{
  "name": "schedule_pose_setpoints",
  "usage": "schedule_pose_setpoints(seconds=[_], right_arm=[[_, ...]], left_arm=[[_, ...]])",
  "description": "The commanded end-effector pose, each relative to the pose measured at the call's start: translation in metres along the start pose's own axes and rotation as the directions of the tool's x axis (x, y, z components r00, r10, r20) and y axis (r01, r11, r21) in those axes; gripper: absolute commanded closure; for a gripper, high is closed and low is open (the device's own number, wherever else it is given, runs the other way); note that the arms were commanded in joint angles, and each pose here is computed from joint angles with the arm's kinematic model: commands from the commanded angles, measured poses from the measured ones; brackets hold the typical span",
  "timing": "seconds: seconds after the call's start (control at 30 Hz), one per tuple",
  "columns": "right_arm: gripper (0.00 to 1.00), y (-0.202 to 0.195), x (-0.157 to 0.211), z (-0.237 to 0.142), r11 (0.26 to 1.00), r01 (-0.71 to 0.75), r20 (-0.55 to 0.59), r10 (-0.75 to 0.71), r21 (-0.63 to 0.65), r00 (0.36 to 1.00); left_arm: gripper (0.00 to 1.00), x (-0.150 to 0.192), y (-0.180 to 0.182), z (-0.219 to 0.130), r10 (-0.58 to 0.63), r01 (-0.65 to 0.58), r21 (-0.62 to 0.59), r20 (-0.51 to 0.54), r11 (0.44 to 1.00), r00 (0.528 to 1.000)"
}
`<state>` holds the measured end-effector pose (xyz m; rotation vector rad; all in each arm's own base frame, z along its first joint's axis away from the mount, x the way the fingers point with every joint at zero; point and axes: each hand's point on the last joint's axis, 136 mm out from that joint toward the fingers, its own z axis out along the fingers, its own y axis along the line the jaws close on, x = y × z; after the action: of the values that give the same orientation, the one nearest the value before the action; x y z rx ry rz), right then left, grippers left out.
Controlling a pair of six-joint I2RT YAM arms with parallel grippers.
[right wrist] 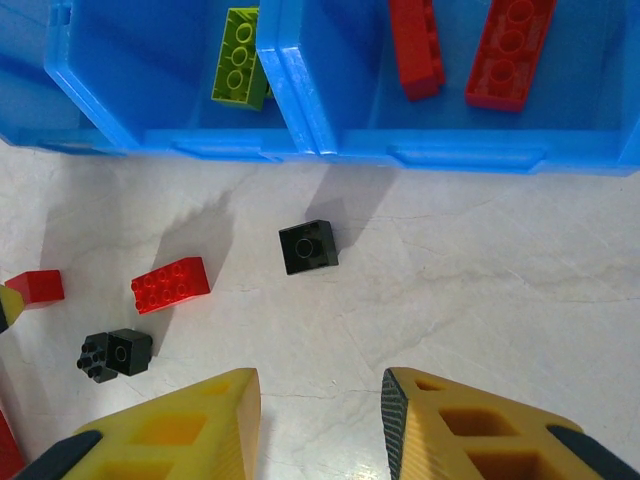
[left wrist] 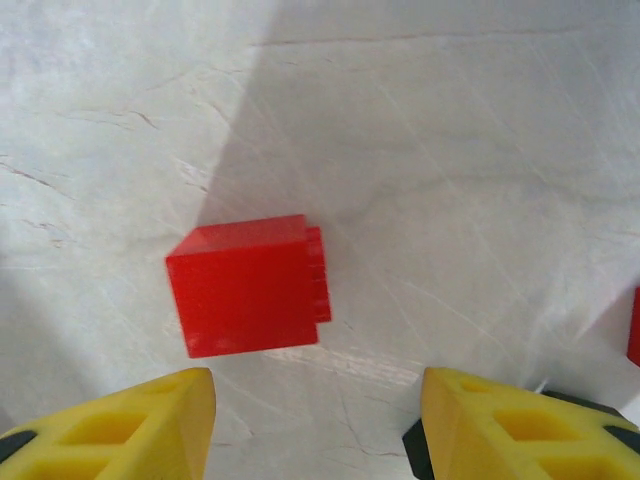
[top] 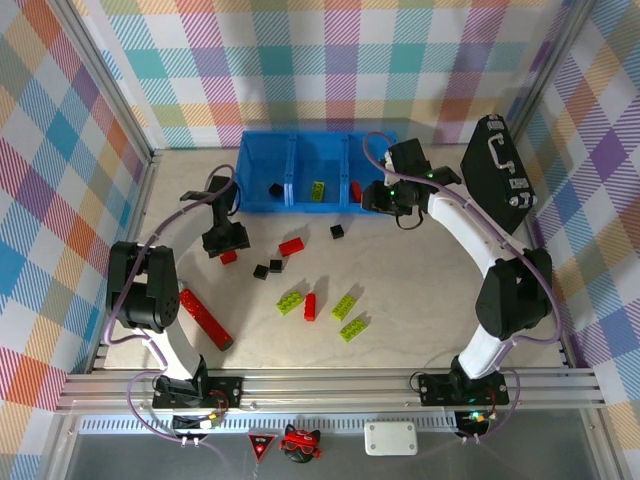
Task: Sort the legos into containers by color
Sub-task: Pick up the lego from the middle-left of the table.
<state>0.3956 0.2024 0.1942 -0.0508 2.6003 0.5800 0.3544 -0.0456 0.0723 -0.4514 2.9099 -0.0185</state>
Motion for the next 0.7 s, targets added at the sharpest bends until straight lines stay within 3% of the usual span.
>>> schedule_pose_setpoints(seconds=[0.0,0.2,0.67], right_arm=[[0.61,0.003,-0.001,-0.011,1.000,-0.011,0.019,0.011,-0.017,1.000],[0.61,0.003,0.002,-0.010,1.000,-0.015,0.014,0.016,-0.020,1.000],[0.61,0.002,0.005,-0.013,1.000,-0.021,0.010,0.021,-0.015,1.000]], left_arm=[[0.42,-0.004,0.009,-0.010,-0.051,0.051,-0.006,0.008,0.999,0.999],[0.35,-0.008,0.017,0.002,-0.120,0.120,-0.018,-0.003,0.993,0.993],[0.33,-0.019,0.022,0.034,-0.161,0.160,-0.022,-0.053,0.987,0.986]])
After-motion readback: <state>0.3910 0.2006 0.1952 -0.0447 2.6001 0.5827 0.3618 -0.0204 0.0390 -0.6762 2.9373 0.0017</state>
